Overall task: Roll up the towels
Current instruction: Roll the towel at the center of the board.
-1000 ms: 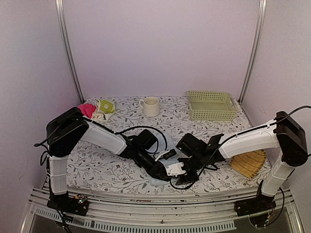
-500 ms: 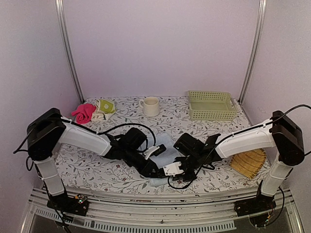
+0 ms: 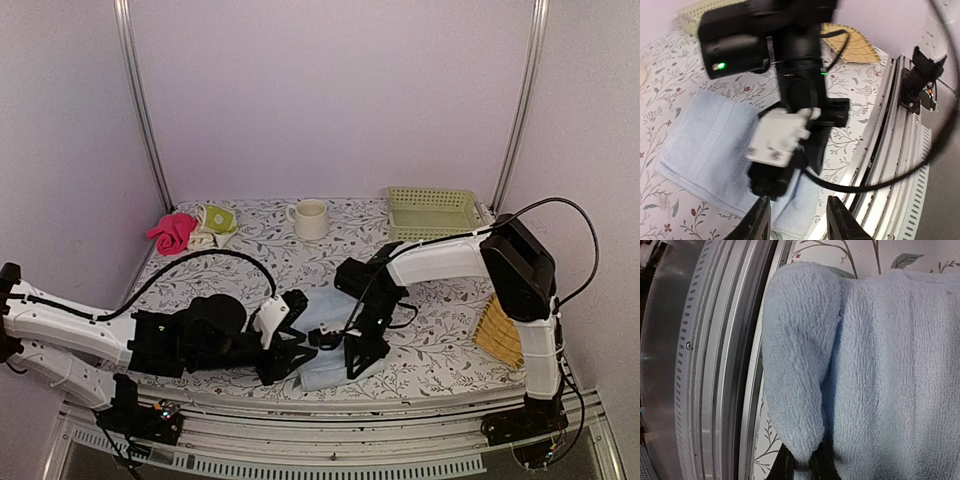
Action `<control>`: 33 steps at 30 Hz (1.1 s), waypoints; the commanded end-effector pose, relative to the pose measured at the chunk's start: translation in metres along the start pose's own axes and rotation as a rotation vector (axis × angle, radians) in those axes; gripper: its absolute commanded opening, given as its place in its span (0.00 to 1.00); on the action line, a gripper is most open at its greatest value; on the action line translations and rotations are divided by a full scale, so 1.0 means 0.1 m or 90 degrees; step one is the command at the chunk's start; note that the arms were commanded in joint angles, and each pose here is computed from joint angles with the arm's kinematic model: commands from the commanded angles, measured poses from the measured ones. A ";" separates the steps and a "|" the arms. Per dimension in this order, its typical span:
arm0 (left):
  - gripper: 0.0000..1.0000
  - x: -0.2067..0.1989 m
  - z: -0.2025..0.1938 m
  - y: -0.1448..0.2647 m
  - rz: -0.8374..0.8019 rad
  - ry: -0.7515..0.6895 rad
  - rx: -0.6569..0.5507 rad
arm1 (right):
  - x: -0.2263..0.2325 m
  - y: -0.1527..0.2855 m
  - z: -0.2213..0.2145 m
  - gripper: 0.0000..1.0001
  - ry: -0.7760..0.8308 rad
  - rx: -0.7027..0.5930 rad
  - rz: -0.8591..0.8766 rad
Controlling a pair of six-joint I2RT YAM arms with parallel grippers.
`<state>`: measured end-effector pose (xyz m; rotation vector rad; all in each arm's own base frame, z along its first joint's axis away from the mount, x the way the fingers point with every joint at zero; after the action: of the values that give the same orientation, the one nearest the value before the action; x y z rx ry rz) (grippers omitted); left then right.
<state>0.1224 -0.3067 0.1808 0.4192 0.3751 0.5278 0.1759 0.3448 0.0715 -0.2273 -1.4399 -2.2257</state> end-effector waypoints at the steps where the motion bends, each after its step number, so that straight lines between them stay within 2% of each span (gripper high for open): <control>1: 0.41 -0.04 -0.08 0.15 0.132 -0.073 -0.038 | -0.09 -0.13 -0.27 0.04 -0.120 0.024 0.135; 4: 0.40 -0.07 -0.23 0.09 0.098 -0.094 -0.018 | -0.20 -0.22 -0.34 0.04 -0.159 0.023 0.177; 7: 0.38 -0.04 -0.36 -0.04 0.119 -0.128 0.020 | -0.25 -0.29 -0.40 0.04 -0.172 0.026 0.185; 11: 0.37 -0.16 -0.47 -0.25 0.066 -0.206 0.056 | -0.27 -0.32 -0.41 0.04 -0.183 0.032 0.182; 13: 0.39 -0.25 -0.47 -0.39 0.045 -0.238 0.076 | -0.27 -0.32 -0.42 0.05 -0.185 0.033 0.182; 16: 0.45 -0.26 -0.47 -0.62 0.081 -0.273 0.110 | -0.26 -0.33 -0.43 0.05 -0.190 0.035 0.184; 20: 0.45 -0.32 -0.57 -0.85 0.079 -0.321 0.158 | -0.26 -0.34 -0.43 0.05 -0.197 0.036 0.185; 30: 0.41 -0.35 -0.77 -1.04 0.064 -0.361 0.208 | -0.26 -0.35 -0.45 0.05 -0.206 0.038 0.188; 33: 0.35 -0.34 -0.83 -1.05 0.067 -0.368 0.221 | -0.27 -0.36 -0.45 0.05 -0.208 0.037 0.189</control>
<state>0.1080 -0.3826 0.0769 0.8579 -0.0899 0.4499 0.1909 0.3417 0.0558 -0.7678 -1.3294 -2.0651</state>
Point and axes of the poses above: each gripper's point midway between its finger pads, its own y axis back along the fingers, its own x axis along the line the jaws close on, z = x × y, the point moved 6 cm from there along y, back along the fingers, and after that the axes turned 4 degrees about y, right-handed, at the moved point
